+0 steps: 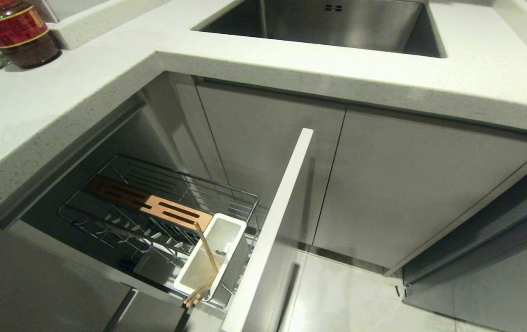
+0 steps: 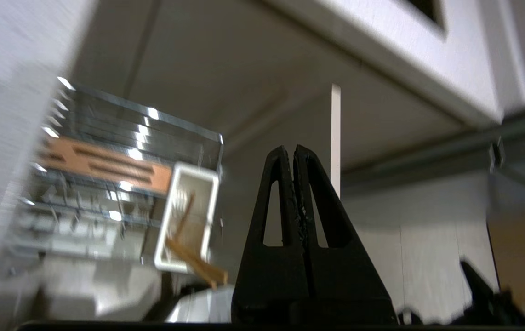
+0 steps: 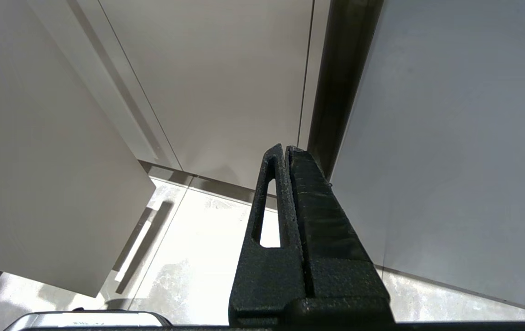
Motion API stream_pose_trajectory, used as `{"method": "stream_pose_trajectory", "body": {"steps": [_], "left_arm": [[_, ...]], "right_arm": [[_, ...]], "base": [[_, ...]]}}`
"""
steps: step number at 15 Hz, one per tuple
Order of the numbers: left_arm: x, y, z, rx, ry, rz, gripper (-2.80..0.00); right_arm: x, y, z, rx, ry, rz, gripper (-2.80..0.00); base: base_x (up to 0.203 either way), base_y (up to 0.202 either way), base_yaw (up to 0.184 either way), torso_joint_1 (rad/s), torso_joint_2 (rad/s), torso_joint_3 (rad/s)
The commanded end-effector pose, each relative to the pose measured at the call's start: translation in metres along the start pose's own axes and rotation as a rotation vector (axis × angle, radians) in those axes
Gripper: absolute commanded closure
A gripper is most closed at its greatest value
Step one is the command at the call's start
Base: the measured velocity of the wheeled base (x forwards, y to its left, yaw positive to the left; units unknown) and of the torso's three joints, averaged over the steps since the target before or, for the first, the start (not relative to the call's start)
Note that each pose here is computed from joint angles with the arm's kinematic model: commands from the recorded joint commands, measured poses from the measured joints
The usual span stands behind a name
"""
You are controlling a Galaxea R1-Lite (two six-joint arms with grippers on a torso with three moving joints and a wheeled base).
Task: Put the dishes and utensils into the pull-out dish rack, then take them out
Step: Take the chopsticks out of the cupboard
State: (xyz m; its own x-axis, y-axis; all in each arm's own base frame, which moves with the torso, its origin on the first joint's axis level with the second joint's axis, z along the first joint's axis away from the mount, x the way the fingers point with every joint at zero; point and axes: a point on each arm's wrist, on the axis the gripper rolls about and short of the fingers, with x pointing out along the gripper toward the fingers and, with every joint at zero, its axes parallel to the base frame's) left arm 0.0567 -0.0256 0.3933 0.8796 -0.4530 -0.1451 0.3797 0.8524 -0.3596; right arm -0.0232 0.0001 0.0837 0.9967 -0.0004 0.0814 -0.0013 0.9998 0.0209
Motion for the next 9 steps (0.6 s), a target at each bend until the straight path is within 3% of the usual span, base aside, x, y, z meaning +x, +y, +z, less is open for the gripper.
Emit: {"method": "stream_pose_trajectory", "body": {"steps": [1,5,9], "left_arm": [[0.041,-0.001,-0.012,0.009,0.188,-0.002,0.0],[0.088,0.004,-0.043,0.091,0.523,0.122,0.0],[0.124,0.01,-0.067,0.13,0.76,0.221,0.0]], "right_arm": [[0.001,0.0,-0.007,0.0,0.025,0.0,0.0],[0.001,0.0,-0.007,0.0,0.026,0.0,0.0],[0.001,0.0,-0.007,0.0,0.025,0.0,0.0]], "base": [[0.0,0.0,0.0,0.0,0.0,0.0],[0.0,0.0,0.0,0.0,0.0,0.0],[0.0,0.0,0.0,0.0,0.0,0.0]]}}
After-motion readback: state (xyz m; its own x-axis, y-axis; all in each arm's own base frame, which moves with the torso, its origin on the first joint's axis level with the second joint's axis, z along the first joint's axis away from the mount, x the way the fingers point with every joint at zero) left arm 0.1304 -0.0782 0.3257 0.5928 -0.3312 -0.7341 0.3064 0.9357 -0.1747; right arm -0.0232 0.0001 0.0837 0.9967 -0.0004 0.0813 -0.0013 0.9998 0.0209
